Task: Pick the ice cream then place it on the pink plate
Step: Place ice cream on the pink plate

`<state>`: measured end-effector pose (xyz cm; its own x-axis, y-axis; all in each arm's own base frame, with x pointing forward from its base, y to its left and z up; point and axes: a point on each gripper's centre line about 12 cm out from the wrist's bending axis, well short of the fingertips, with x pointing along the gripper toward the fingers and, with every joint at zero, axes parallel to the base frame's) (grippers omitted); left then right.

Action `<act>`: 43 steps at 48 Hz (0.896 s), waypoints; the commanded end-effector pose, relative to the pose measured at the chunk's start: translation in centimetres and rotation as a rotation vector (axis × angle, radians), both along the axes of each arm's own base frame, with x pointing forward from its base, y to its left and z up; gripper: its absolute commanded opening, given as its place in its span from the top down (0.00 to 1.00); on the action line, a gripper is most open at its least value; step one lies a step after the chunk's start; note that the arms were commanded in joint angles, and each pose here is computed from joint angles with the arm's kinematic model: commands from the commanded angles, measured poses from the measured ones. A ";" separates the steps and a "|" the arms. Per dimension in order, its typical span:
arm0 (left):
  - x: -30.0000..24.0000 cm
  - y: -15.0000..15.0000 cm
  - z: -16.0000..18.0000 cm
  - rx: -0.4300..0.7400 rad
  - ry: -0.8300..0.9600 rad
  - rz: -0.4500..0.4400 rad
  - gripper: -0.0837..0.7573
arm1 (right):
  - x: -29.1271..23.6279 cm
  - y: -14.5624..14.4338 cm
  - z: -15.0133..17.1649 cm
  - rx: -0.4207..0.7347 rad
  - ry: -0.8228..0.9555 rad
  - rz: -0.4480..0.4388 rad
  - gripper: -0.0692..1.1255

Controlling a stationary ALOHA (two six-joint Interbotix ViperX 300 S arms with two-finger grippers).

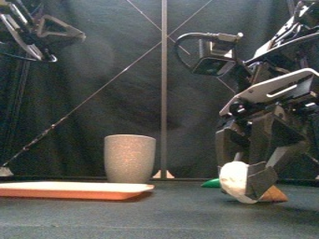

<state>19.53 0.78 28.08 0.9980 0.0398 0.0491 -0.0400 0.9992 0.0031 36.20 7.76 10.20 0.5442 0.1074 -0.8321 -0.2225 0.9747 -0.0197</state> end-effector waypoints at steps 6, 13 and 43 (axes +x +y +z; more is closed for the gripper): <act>0.1 0.0 0.6 0.004 -0.015 0.001 0.93 | 1.5 0.0 2.3 0.001 -0.077 0.009 0.55; 0.1 0.0 0.6 0.002 -0.015 0.001 0.93 | 5.1 -1.6 5.9 -0.044 -0.201 0.014 0.55; -0.4 0.0 0.6 0.004 -0.032 0.001 0.93 | 18.8 -6.0 9.0 -0.177 -0.425 -0.003 0.44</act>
<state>19.09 0.73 28.18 0.9972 0.0378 0.0644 -0.0382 0.9993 0.0046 54.11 1.80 16.67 0.8033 -0.0217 -0.5952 -0.1787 0.9445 -0.2756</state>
